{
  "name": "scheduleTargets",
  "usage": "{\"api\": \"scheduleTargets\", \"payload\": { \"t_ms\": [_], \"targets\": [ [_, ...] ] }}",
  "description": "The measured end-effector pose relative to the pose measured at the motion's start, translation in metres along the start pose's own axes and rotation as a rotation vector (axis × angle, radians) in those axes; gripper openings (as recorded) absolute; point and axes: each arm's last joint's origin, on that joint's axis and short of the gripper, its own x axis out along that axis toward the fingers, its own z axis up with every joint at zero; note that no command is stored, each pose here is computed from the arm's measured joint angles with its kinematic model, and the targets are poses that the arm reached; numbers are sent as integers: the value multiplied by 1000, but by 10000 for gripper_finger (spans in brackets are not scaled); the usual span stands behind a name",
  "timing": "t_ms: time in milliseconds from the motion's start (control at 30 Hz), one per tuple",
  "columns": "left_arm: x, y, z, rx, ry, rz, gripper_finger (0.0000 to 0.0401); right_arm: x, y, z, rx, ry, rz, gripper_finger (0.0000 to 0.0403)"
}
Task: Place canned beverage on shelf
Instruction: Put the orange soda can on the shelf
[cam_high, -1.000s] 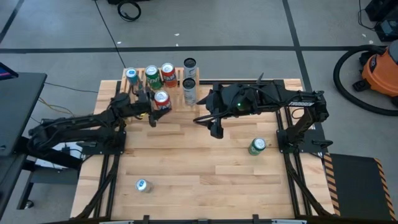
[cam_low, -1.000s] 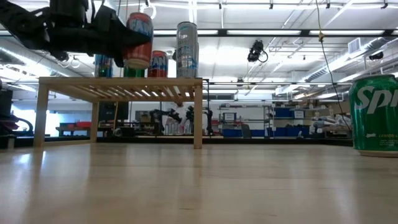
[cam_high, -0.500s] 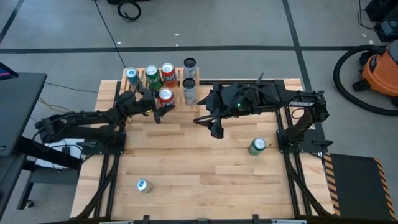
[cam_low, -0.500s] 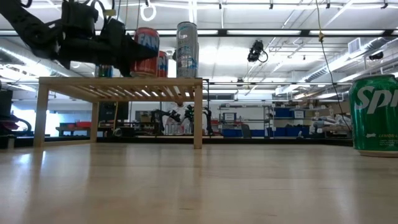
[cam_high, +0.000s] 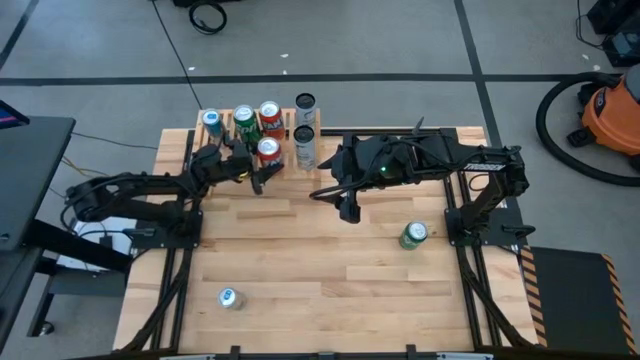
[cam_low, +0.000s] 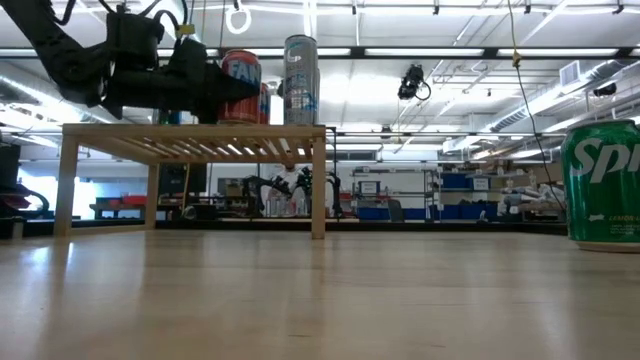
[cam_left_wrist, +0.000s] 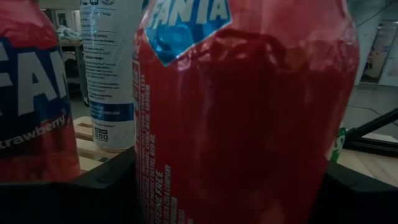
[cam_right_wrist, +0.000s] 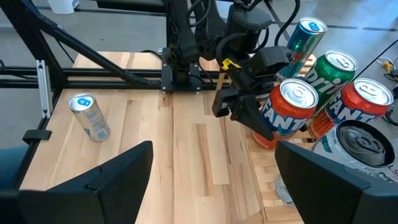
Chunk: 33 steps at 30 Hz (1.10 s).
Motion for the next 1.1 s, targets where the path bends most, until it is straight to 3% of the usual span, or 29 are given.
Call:
{"api": "scheduleTargets", "payload": {
  "t_ms": [200, 900, 1100],
  "targets": [
    [0, 5, 1, -47, -16, 20, 303, 0, 0, -1, 1, 12, 0, 348],
    [-1, 7, 0, -46, -11, 33, 319, 0, 0, -2, 7, 20, 1, 348],
    [-1, 7, -1, -24, 3, 32, 319, 0, 0, -3, 57, 29, -1, 348]
  ]
}}
